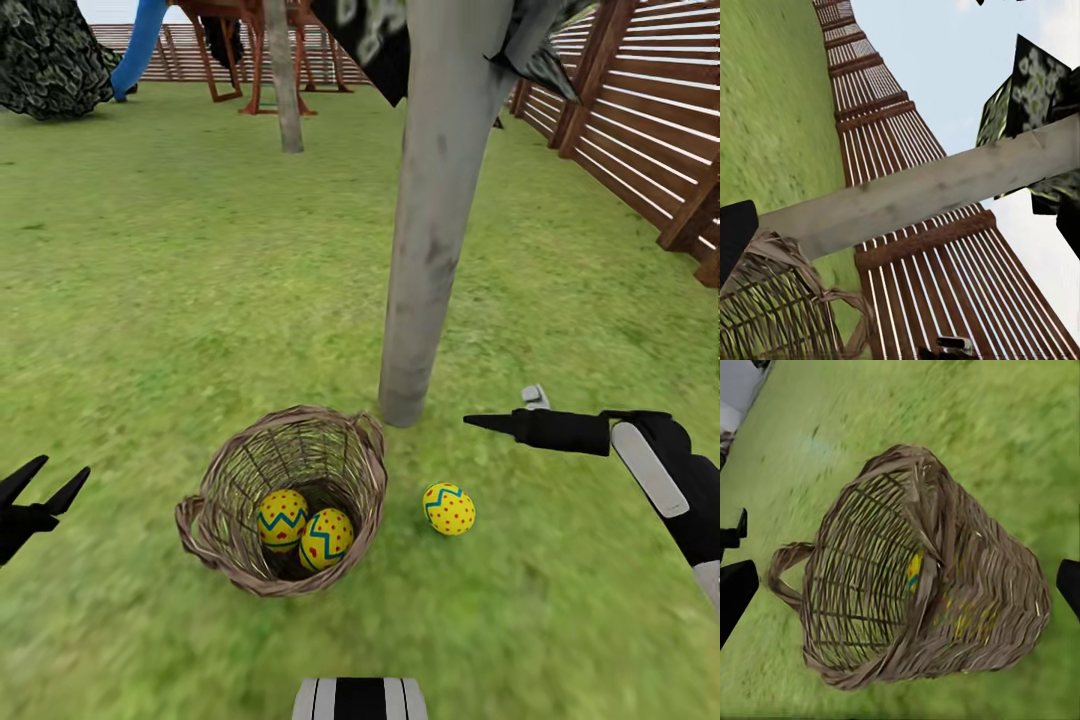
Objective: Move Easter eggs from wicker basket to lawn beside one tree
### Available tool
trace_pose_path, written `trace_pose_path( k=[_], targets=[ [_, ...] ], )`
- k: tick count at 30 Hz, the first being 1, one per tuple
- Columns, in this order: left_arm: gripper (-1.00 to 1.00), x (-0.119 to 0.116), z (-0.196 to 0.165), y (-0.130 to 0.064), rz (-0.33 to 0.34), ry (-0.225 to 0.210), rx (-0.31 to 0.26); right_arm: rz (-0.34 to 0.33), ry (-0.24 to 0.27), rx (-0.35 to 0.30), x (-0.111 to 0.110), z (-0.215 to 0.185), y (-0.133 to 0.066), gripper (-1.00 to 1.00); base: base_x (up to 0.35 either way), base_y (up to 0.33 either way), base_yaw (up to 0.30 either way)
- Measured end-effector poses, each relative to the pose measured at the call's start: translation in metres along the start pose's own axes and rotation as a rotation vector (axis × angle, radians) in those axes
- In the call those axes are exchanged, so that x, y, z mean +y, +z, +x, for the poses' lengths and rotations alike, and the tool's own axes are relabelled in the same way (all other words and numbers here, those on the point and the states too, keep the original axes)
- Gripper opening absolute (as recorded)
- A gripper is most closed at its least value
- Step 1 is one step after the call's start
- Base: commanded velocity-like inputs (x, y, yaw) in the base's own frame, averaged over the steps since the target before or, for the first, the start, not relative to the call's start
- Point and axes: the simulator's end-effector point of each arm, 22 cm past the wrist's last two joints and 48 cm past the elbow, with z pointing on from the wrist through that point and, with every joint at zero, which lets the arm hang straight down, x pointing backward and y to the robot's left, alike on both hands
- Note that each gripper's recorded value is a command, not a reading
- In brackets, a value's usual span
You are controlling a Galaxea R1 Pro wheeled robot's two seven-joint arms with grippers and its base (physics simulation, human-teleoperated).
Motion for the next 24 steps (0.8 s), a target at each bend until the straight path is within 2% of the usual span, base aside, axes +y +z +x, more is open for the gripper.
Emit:
trace_pose_path(
  k=[4, 6, 10, 13, 17, 19, 20, 21, 22, 24],
  targets=[
    [1.0, -0.007, 0.004, 0.005, 0.013, -0.002, 0.016, -0.046, -0.047, 0.05, 0.035, 0.019, 0.033, 1.0, 0.0, 0.0, 0.0],
    [1.0, -0.01, 0.008, 0.009, 0.02, -0.002, 0.033, -0.083, -0.09, 0.071, 0.067, 0.027, 0.06, 1.0, 0.0, 0.0, 0.0],
    [1.0, -0.017, 0.013, 0.015, 0.034, -0.003, 0.052, -0.136, -0.137, 0.123, 0.114, 0.051, 0.103, 1.0, 0.0, 0.0, 0.0],
    [1.0, -0.021, 0.022, 0.022, 0.043, -0.007, 0.086, -0.137, -0.168, 0.178, 0.135, 0.074, 0.128, 1.0, 0.0, 0.0, 0.0],
    [1.0, -0.03, 0.024, 0.026, 0.056, -0.003, 0.099, -0.13, -0.191, 0.182, 0.159, 0.08, 0.149, 1.0, 0.0, 0.0, 0.0],
    [1.0, -0.034, 0.024, 0.027, 0.063, 0.001, 0.099, -0.107, -0.202, 0.172, 0.167, 0.078, 0.159, 1.0, 0.0, 0.0, 0.0],
    [1.0, -0.036, 0.024, 0.027, 0.067, 0.002, 0.1, -0.038, -0.215, 0.165, 0.167, 0.078, 0.174, 1.0, 0.0, 0.0, 0.0],
    [1.0, -0.038, 0.023, 0.027, 0.07, 0.004, 0.099, 0.003, -0.226, 0.16, 0.167, 0.078, 0.182, 1.0, 0.0, 0.0, 0.0],
    [1.0, -0.041, 0.022, 0.027, 0.074, 0.007, 0.098, 0.079, -0.241, 0.153, 0.164, 0.077, 0.192, 1.0, 0.0, 0.0, 0.0],
    [1.0, -0.046, 0.019, 0.026, 0.081, 0.015, 0.092, 0.2, -0.272, 0.134, 0.157, 0.072, 0.2, 1.0, 0.0, 0.0, 0.0]
  ],
)
